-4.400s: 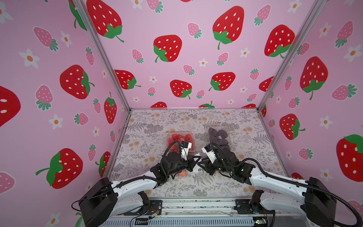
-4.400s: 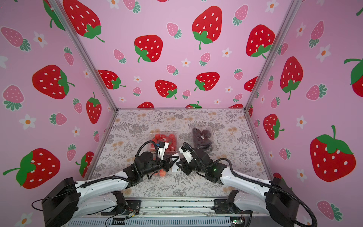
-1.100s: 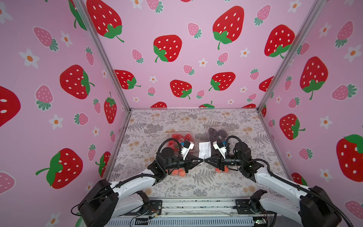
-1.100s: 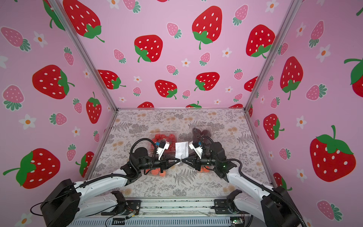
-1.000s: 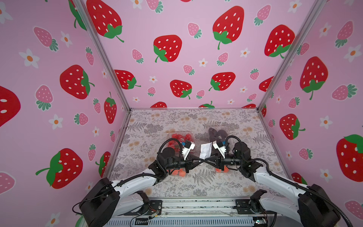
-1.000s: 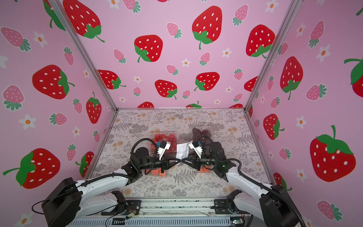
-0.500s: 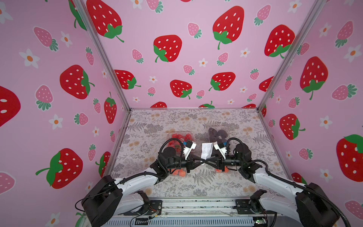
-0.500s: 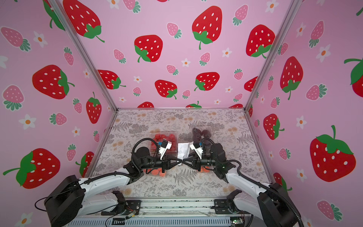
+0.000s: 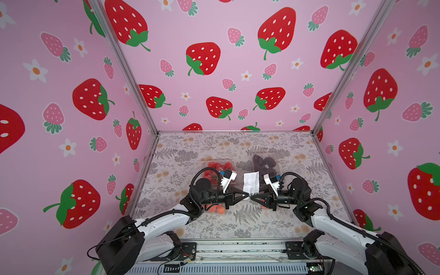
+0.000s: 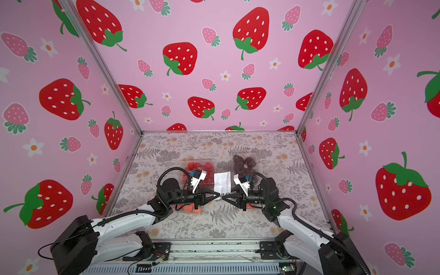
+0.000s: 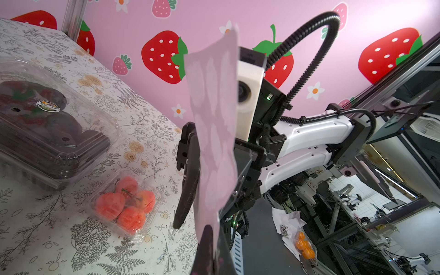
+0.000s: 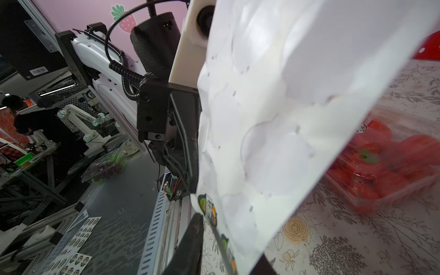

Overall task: Label fruit boxes
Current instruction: Adjust the label sticker.

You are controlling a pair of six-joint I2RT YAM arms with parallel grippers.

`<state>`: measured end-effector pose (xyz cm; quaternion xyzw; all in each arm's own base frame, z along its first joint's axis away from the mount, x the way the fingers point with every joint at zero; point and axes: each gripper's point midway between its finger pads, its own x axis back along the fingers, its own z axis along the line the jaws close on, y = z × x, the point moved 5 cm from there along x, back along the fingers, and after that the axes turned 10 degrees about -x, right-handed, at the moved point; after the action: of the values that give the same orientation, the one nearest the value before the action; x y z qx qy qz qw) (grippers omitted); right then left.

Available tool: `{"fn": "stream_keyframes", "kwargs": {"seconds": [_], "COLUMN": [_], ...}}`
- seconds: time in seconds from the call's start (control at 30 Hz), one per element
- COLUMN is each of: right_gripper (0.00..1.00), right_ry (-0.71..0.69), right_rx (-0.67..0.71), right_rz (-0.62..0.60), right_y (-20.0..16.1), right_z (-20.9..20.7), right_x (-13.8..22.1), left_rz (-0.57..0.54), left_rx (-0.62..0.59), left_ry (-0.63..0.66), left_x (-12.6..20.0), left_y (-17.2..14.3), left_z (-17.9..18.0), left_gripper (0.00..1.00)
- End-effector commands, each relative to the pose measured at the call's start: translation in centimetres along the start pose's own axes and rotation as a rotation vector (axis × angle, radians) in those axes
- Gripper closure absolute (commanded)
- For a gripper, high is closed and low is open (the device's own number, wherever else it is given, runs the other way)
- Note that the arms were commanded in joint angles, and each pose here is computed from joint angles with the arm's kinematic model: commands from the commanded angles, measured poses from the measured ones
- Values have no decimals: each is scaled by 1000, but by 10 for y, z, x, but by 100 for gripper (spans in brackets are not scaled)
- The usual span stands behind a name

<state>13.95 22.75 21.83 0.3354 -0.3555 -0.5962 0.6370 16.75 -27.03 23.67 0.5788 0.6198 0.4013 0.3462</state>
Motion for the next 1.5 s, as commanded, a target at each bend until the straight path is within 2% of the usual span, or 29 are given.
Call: {"fn": "stream_keyframes", "kwargs": {"seconds": [0.0, 0.1, 0.17, 0.2, 0.27, 0.33, 0.4, 0.57, 0.63, 0.67, 0.7, 0.77, 0.83, 0.97, 1.1, 1.13, 1.23, 1.47], "right_gripper": [79, 87, 87, 84, 72, 72, 77, 98, 100, 100, 100, 100, 100, 100, 100, 100, 100, 100], "right_ry": [22, 24, 35, 33, 32, 31, 39, 48, 45, 45, 46, 48, 48, 43, 44, 43, 50, 71], "right_rx": [50, 49, 52, 50, 57, 58, 61, 48, 49, 51, 51, 56, 59, 54, 48, 46, 44, 53], "right_rz": [-32, -37, -41, -41, -47, -56, -50, -32, -33, -35, -36, -37, -38, -39, -40, -40, -42, -37], "right_y": [3, 4, 4, 4, 7, 9, 9, 6, 6, 6, 7, 8, 9, 9, 9, 10, 12, 11], "right_z": [9, 10, 12, 12, 13, 14, 14, 11, 11, 11, 12, 14, 15, 13, 11, 10, 10, 13], "right_x": [5, 6, 6, 6, 6, 6, 6, 4, 4, 4, 4, 5, 5, 5, 3, 3, 1, 1], "left_rz": [-30, -32, -30, -31, -32, -35, -34, -44, -35, -31, -31, -26, -30, -39, -35, -32, -24, -24], "left_rx": [-28, -26, -24, -25, -27, -27, -28, -33, -39, -42, -47, -48, -54, -74, -78, -78, -75, -75], "left_ry": [-35, -48, -46, -44, -41, -40, -44, -62, -56, -51, -48, -53, -56, -53, -48, -42, -27, -3], "left_x": [4, 4, 4, 4, 5, 6, 6, 8, 8, 8, 8, 9, 9, 12, 12, 12, 11, 12], "left_y": [7, 7, 6, 6, 5, 4, 4, 8, 7, 6, 5, 3, 3, 3, 3, 3, 1, 2], "left_z": [-8, -11, -10, -10, -10, -10, -11, -18, -18, -17, -17, -17, -18, -20, -19, -19, -16, -14], "left_gripper": [100, 100, 100, 100, 100, 100, 100, 100, 100, 84, 77, 74, 75, 86, 91, 91, 81, 81]}}
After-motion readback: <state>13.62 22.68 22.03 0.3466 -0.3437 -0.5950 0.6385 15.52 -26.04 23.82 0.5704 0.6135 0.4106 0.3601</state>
